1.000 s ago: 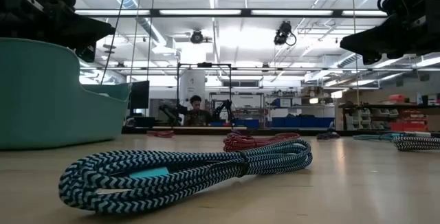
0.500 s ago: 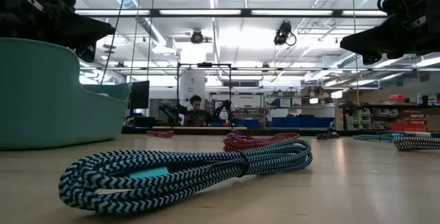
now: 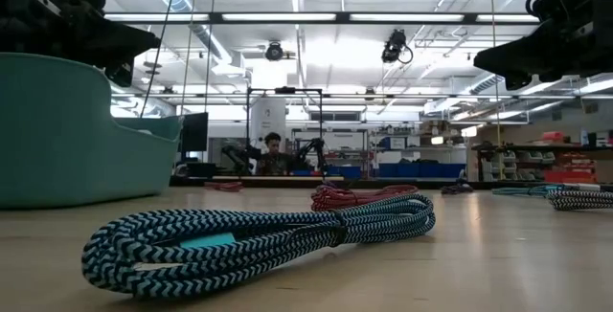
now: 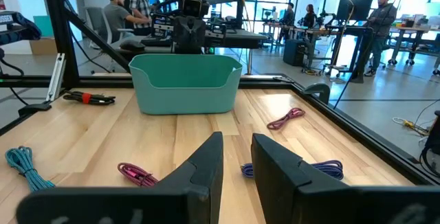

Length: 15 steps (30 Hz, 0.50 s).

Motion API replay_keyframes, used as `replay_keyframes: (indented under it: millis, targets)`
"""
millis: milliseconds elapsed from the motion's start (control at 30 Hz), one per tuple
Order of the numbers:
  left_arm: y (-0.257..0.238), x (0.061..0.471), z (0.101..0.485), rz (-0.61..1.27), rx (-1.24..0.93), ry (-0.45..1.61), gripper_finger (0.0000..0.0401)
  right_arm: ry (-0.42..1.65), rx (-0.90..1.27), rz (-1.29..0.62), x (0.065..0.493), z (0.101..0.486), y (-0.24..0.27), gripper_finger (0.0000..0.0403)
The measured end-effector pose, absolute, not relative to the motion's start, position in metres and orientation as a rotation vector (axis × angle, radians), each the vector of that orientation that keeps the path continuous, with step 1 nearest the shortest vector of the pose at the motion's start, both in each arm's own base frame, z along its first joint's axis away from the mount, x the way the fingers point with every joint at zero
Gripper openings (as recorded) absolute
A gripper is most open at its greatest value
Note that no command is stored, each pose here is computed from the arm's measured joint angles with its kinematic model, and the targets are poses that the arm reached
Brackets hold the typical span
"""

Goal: Pick and place USB-C Cables

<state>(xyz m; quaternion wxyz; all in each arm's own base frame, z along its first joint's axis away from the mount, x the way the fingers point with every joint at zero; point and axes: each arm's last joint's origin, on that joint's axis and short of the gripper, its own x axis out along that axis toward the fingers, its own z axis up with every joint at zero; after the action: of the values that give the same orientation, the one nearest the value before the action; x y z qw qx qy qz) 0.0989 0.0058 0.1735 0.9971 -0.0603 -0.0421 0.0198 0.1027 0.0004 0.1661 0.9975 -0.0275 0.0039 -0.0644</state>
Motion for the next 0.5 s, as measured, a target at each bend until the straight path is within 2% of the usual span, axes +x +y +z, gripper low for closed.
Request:
replay_keyframes:
  millis: [100,233,367,500]
  targets:
    - [0.005,0.097,0.185,0.020,-0.194,-0.208,0.0032,0.008,-0.055,-0.129,0.103,0.166,0.000,0.0082]
    - [0.006,0.088,0.211,-0.058,-0.519,-0.497,0.0038,0.008,-0.055,-0.129,0.103,0.166,0.000,0.0082]
    - [0.011,0.078,0.225,0.015,-0.738,-0.726,0.0035,0.008,-0.055,-0.129,0.103,0.166,0.000,0.0082]
    - [0.012,0.077,0.240,0.052,-0.747,-0.730,0.0028,0.008,-0.055,-0.129,0.103,0.166,0.000,0.0082]
